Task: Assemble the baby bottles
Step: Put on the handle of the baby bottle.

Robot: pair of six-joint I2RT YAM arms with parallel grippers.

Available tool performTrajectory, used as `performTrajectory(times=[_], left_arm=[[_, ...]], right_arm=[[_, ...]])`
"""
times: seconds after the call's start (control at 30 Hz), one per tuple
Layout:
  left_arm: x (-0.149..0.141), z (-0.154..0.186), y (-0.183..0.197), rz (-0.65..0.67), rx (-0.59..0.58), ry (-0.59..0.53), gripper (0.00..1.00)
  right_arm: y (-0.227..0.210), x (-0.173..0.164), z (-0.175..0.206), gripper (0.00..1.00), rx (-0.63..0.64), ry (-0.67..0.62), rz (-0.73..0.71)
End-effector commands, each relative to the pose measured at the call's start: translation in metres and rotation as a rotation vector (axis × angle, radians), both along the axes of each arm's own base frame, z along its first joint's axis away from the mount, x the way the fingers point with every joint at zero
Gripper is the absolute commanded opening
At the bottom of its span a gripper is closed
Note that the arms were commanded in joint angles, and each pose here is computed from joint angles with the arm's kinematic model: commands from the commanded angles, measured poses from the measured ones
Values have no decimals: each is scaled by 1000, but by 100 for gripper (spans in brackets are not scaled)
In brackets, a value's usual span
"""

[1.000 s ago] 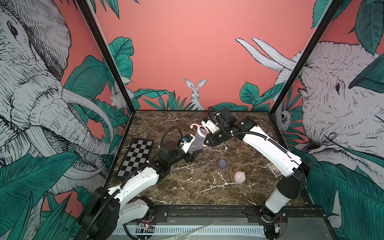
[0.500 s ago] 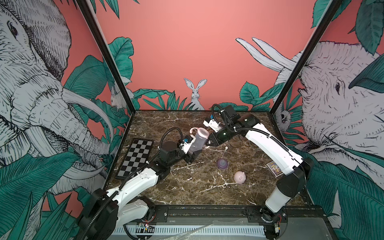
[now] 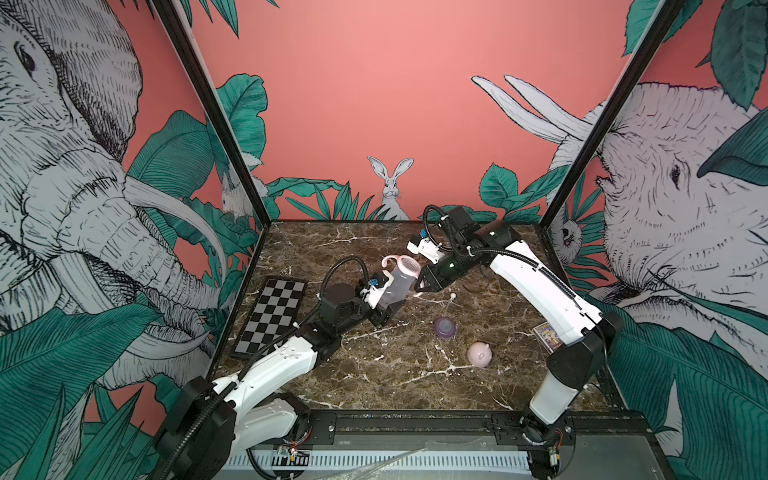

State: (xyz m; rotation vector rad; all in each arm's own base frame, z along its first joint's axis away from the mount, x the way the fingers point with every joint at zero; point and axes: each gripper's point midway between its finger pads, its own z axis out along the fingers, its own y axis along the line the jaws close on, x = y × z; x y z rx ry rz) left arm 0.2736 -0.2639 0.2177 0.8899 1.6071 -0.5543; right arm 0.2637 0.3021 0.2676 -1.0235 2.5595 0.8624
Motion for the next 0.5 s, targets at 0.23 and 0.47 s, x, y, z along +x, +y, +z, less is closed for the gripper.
performTrajectory(times=[0.23, 0.47], left_arm=[[-4, 27, 3, 6, -43, -119, 55], [-8, 27, 4, -2, -30, -130, 55]], right_arm=[[1, -11, 1, 19, 41, 41, 51], [-2, -16, 5, 23, 40, 52, 77]])
